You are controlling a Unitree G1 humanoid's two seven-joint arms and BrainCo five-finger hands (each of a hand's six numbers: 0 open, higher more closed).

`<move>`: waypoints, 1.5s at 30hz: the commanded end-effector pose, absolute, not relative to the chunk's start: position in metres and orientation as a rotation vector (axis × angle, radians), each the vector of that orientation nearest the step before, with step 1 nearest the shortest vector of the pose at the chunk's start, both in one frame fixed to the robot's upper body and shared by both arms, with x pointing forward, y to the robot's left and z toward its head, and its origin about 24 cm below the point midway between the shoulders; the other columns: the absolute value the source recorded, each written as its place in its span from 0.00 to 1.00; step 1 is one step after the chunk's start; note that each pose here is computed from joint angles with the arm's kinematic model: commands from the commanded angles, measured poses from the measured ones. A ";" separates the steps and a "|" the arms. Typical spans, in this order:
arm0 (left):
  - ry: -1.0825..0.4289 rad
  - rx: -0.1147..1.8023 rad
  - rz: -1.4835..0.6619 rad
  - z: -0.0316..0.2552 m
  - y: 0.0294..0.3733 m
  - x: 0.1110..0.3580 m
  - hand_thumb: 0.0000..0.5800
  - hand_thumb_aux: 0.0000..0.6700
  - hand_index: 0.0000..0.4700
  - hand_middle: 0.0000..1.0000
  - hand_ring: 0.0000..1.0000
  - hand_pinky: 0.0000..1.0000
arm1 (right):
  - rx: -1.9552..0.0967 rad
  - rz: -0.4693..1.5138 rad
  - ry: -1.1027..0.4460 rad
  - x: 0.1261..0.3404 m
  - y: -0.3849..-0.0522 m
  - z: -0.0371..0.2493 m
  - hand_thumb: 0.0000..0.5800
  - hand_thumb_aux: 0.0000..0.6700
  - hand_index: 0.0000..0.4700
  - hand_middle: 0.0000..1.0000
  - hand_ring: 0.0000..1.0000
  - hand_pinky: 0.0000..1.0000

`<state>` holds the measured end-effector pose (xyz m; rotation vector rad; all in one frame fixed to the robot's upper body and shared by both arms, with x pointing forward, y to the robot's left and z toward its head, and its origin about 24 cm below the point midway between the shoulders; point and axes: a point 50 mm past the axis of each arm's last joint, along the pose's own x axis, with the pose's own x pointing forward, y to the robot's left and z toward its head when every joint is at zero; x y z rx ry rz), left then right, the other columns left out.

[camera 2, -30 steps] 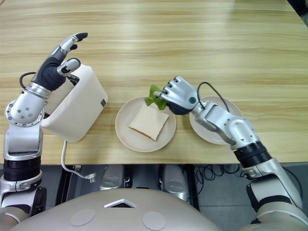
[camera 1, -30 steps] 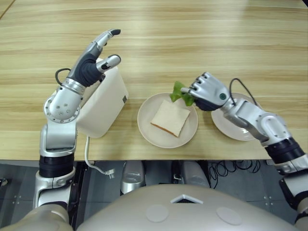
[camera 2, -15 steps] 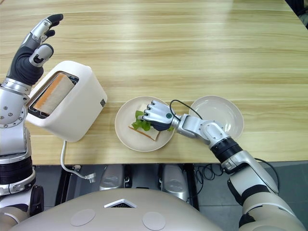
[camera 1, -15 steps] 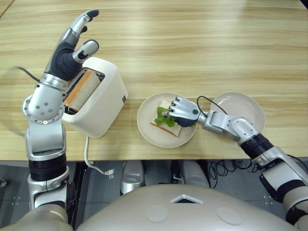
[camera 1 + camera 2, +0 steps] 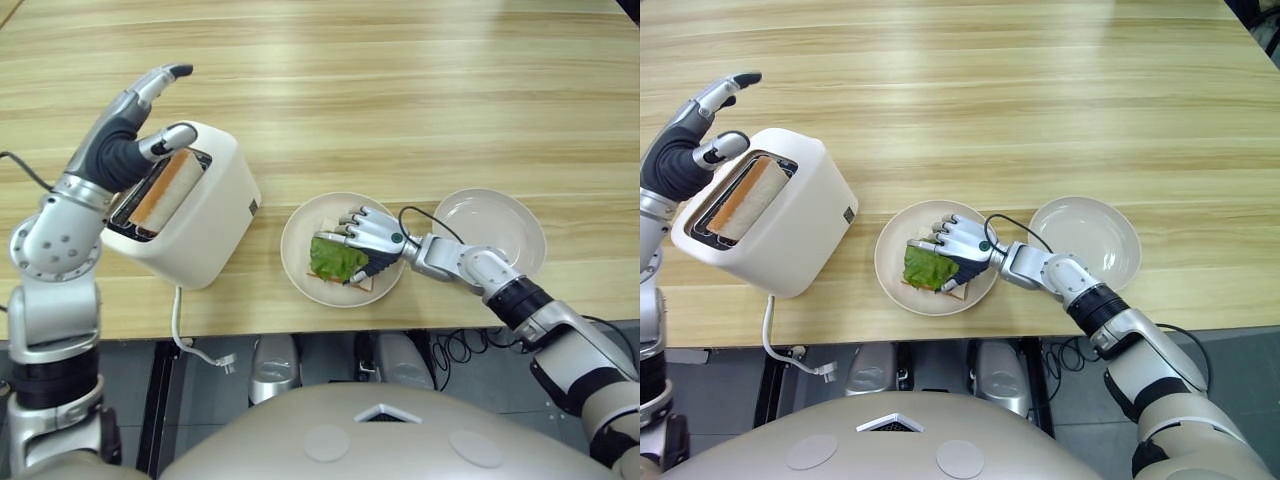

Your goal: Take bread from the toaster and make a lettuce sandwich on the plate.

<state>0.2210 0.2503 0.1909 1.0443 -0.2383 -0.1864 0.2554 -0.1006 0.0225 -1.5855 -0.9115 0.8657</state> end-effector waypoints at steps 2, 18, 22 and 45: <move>-0.151 1.204 -0.149 0.195 0.271 0.214 0.00 0.00 0.00 0.00 0.00 0.00 | -1.590 0.816 -0.920 0.257 -0.105 0.035 0.00 0.00 0.00 0.00 0.00 0.00; 0.106 1.500 -0.154 0.182 0.303 0.207 0.00 0.00 0.00 0.00 0.00 0.00 | -1.553 0.593 -0.954 0.254 -0.126 0.090 0.00 0.00 0.00 0.00 0.00 0.00; 0.185 1.539 -0.203 0.166 0.307 0.206 0.00 0.00 0.00 0.00 0.00 0.00 | -1.533 0.525 -0.974 0.253 -0.131 0.103 0.00 0.00 0.00 0.00 0.00 0.00; 0.172 1.447 -0.235 0.140 0.307 0.217 1.00 1.00 0.98 0.00 0.00 0.00 | -1.541 0.405 -0.955 0.256 -0.150 0.115 0.00 0.00 0.00 0.00 0.00 0.00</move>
